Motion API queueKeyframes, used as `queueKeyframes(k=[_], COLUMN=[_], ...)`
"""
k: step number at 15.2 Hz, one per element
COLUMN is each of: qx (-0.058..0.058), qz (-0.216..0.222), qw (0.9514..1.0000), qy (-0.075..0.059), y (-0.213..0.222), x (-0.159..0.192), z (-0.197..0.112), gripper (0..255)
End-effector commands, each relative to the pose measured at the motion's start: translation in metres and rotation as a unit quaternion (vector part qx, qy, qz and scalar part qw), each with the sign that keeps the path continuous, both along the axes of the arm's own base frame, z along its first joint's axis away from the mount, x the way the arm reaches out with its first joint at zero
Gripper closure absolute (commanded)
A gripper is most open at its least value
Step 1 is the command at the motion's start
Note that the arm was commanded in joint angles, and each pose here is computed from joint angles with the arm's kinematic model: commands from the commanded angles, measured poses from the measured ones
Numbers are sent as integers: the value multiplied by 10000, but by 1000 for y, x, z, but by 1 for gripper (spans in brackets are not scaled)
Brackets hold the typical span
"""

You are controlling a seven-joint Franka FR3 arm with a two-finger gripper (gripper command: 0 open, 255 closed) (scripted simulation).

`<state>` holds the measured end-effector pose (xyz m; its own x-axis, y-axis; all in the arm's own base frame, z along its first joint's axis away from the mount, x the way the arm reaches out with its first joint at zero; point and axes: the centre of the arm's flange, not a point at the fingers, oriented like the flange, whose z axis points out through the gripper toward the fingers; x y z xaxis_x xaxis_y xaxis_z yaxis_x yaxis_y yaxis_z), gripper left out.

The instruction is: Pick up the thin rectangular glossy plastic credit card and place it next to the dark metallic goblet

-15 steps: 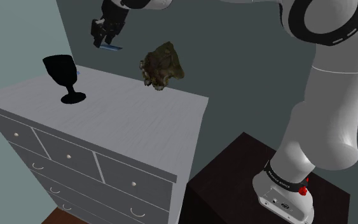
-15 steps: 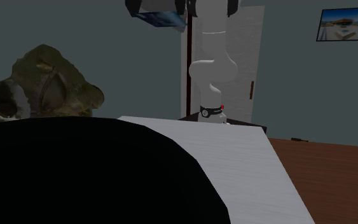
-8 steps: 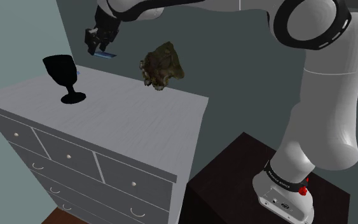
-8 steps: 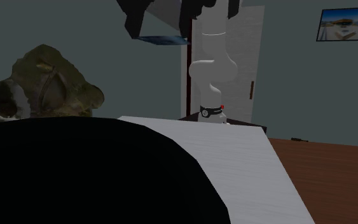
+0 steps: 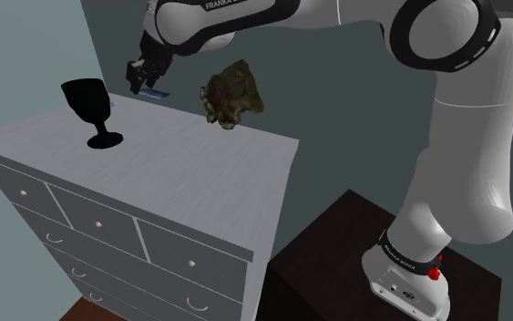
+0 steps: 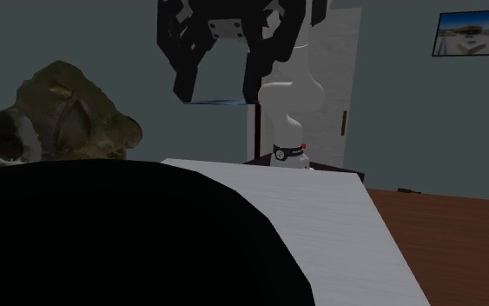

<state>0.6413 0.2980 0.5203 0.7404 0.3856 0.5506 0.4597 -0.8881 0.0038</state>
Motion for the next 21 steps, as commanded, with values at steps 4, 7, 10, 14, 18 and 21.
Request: queueKeyframes(k=[4,7,10,14,18,21], qx=[2,2,2,2,2,2], qz=[0,0,0,0,0,0], qw=[10000,10000,10000,10000,10000,10000], qy=[-3,-3,-3,-3,-3,-3], y=[0,0,0,0,0,0], x=[0,0,0,0,0,0], z=[-26,-42,-58,-79,-100,-116], gripper=[255,255,255,255,255,255])
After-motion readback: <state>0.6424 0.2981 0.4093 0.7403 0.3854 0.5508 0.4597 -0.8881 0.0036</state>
